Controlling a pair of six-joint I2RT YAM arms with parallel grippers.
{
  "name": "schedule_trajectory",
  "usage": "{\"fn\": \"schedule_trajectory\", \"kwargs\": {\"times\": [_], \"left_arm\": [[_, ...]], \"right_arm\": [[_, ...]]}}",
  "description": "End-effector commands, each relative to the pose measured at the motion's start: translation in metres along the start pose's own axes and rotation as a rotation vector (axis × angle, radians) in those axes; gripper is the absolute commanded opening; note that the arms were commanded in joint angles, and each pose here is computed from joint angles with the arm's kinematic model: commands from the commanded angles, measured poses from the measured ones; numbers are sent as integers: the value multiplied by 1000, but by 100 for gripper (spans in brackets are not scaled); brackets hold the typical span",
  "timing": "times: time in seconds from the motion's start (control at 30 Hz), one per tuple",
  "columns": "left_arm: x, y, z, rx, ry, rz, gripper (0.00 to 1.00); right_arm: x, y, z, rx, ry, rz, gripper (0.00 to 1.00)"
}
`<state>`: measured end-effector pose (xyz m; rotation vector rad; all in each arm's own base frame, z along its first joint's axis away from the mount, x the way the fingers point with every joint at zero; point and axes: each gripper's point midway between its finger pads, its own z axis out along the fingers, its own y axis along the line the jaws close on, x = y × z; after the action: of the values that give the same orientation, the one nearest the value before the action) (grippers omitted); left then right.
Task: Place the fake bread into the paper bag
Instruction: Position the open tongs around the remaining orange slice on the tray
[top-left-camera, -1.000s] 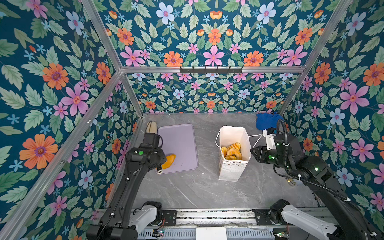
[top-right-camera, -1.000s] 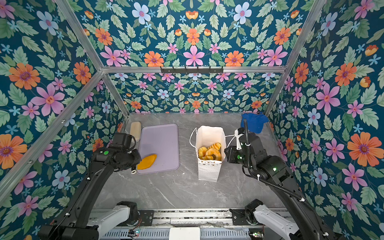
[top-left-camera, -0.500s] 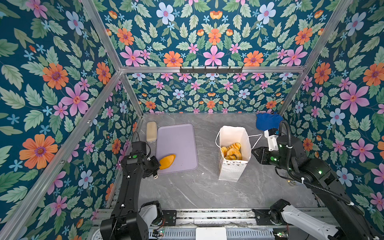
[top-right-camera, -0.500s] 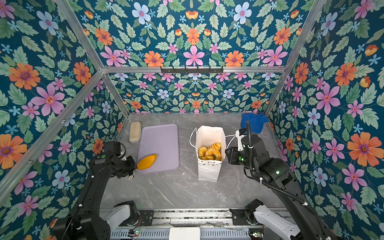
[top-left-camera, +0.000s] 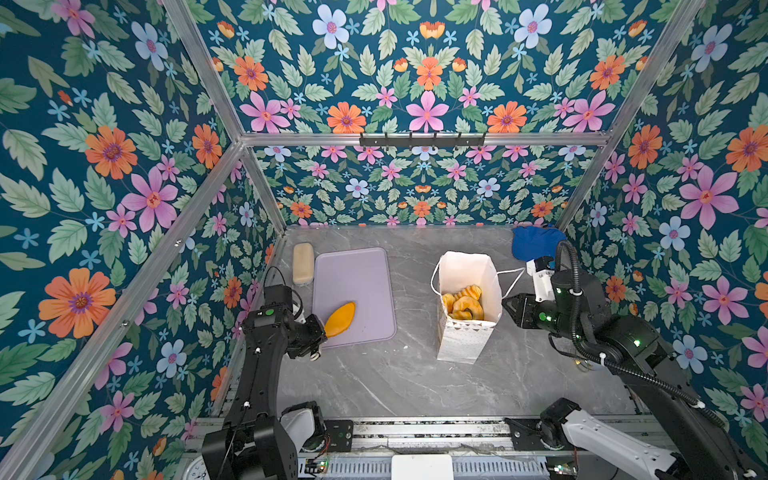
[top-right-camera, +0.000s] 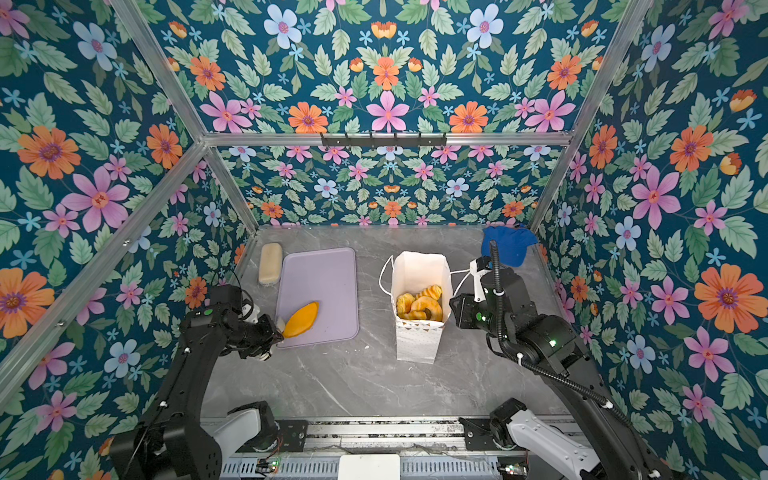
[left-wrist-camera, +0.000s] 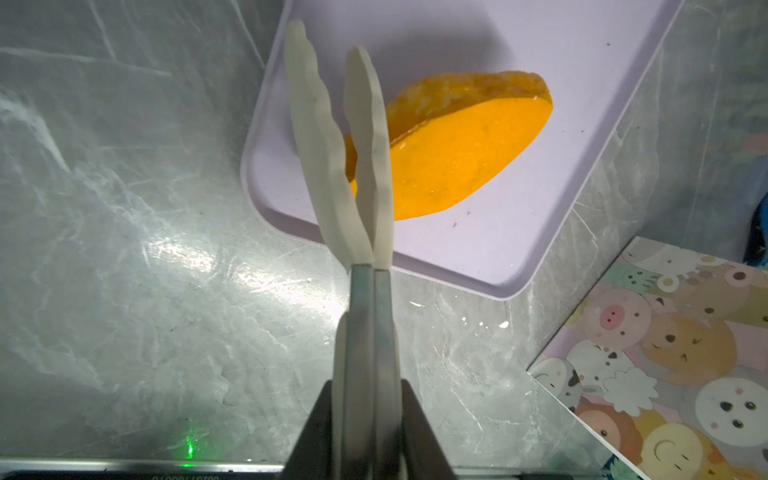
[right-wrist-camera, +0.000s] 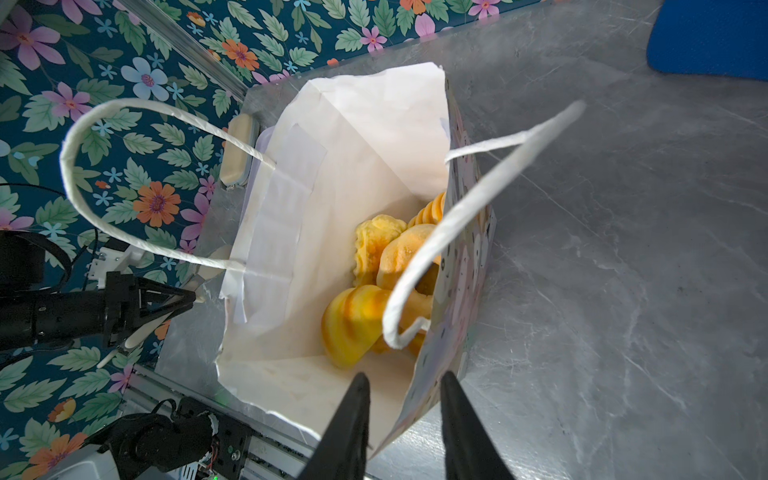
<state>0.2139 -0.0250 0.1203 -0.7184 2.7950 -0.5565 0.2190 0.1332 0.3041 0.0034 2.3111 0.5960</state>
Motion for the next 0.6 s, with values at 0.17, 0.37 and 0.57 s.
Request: {"fn": "schedule_trajectory", "kwargs": {"times": [0.17,0.37,0.57], "left_arm": [[28,-32,15,131,135,77,14],[25,-49,24,112,124,117,15],[12,-44,18,49,72,119,16]], "right_arm": [[-6,3,4,-4,-13,-3,30],[-7,4,3,-6,-12,3,30],[-7,0,-3,11,-23,0,31]]}}
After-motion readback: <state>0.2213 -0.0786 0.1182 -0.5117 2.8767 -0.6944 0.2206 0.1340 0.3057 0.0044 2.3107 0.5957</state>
